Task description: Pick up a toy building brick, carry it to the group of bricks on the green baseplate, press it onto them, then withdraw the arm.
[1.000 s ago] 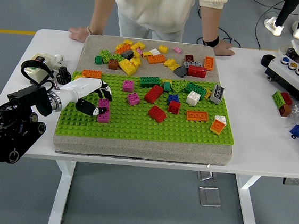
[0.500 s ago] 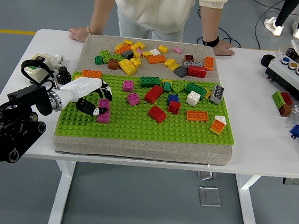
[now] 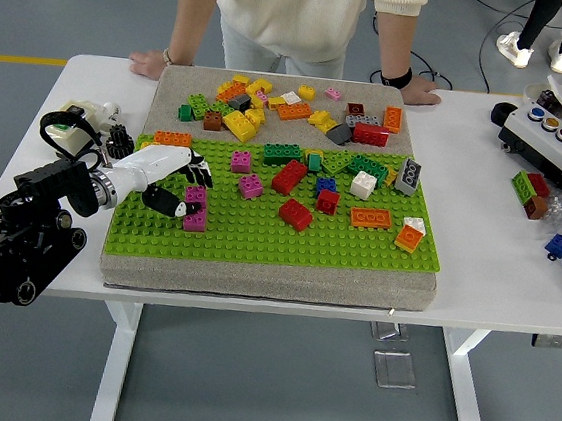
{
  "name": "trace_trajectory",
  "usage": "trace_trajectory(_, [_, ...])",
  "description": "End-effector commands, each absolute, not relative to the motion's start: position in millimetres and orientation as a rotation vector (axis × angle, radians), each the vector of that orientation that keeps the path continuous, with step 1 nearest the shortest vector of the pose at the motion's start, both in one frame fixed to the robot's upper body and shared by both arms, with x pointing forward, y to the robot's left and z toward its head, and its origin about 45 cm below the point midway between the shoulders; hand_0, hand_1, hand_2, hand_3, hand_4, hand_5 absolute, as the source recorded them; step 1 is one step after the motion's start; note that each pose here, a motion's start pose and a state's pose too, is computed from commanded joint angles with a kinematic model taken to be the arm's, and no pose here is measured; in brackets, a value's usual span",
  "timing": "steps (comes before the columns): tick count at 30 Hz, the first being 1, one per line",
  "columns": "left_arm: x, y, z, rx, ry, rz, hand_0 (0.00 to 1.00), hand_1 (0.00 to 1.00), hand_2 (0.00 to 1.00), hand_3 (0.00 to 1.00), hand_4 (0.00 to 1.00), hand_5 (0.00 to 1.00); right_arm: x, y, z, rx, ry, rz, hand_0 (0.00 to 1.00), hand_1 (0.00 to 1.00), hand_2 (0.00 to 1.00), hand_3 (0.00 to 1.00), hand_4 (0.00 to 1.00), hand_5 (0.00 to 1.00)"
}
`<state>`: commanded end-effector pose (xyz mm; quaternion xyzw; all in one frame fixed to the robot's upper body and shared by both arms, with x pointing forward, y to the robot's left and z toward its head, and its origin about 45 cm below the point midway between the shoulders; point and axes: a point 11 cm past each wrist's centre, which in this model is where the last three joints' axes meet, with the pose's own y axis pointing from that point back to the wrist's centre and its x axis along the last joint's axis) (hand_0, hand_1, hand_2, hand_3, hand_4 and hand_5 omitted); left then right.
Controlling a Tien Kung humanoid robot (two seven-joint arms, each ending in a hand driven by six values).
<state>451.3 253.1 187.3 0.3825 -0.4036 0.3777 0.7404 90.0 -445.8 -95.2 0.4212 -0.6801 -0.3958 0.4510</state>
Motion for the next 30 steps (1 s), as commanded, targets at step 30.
trace_trajectory(30, [449.7,249.7,185.1,0.835,-0.875,0.809,0.69,0.642,0.597,0.595,0.787,0.002,89.7,-444.8,-95.7,1.041,-1.678,-0.976,0.753,0.676,0.725,0.652,0.91,0.488])
